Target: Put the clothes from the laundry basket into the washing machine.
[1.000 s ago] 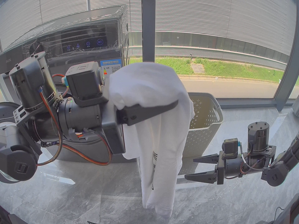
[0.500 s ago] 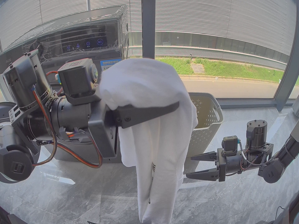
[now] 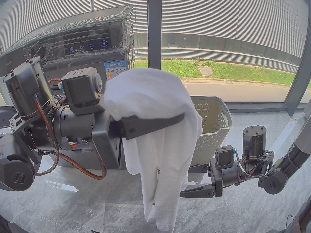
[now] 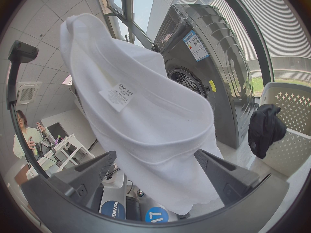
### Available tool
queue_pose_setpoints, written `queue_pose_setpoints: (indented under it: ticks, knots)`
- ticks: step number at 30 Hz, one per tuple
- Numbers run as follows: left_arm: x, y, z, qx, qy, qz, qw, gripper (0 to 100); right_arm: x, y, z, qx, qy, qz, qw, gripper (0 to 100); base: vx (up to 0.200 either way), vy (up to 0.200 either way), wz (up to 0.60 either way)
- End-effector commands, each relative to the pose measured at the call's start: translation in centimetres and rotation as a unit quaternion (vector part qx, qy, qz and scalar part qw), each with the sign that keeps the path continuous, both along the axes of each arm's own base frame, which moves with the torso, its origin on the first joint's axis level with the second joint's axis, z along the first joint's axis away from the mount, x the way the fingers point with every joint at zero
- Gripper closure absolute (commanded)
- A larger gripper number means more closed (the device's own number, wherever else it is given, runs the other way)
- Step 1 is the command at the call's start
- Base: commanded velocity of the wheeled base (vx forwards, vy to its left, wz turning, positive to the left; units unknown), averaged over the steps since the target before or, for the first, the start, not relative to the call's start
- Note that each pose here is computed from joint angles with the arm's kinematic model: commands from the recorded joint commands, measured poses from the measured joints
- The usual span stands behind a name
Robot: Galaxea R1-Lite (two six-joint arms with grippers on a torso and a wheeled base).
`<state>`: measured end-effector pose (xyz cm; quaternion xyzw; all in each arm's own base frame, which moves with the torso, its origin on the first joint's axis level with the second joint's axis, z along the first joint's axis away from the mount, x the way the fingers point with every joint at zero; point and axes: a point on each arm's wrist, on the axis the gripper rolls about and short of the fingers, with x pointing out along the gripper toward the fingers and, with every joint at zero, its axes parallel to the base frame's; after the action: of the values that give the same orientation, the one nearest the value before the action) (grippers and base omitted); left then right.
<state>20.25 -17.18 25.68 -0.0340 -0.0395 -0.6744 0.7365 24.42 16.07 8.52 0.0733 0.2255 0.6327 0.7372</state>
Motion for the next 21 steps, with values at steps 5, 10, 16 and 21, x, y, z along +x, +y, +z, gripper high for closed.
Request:
queue_pose_setpoints:
  ticks: [5,10,16,21]
  knots:
    - [-0.1,0.1,0.3,-0.004,-0.005,0.001,1.0000,100,1.6,1.3,-1.0,-0.001,-0.001,0.006,1.0000,0,0.000,0.000,0.00]
    - [-0.1,0.1,0.4,-0.005,-0.006,0.001,1.0000,100,2.4,0.8,-1.7,-0.004,-0.007,-0.011,0.9999,0,0.000,0.000,0.00]
    - [-0.2,0.1,0.5,-0.006,-0.007,0.001,1.0000,100,3.4,0.3,-1.7,0.000,-0.020,-0.028,0.9994,0,0.000,0.000,0.00]
    - [-0.1,0.1,0.4,-0.006,-0.007,0.001,1.0000,100,2.9,1.4,-1.3,0.008,-0.028,-0.005,0.9996,0,0.000,0.000,0.00]
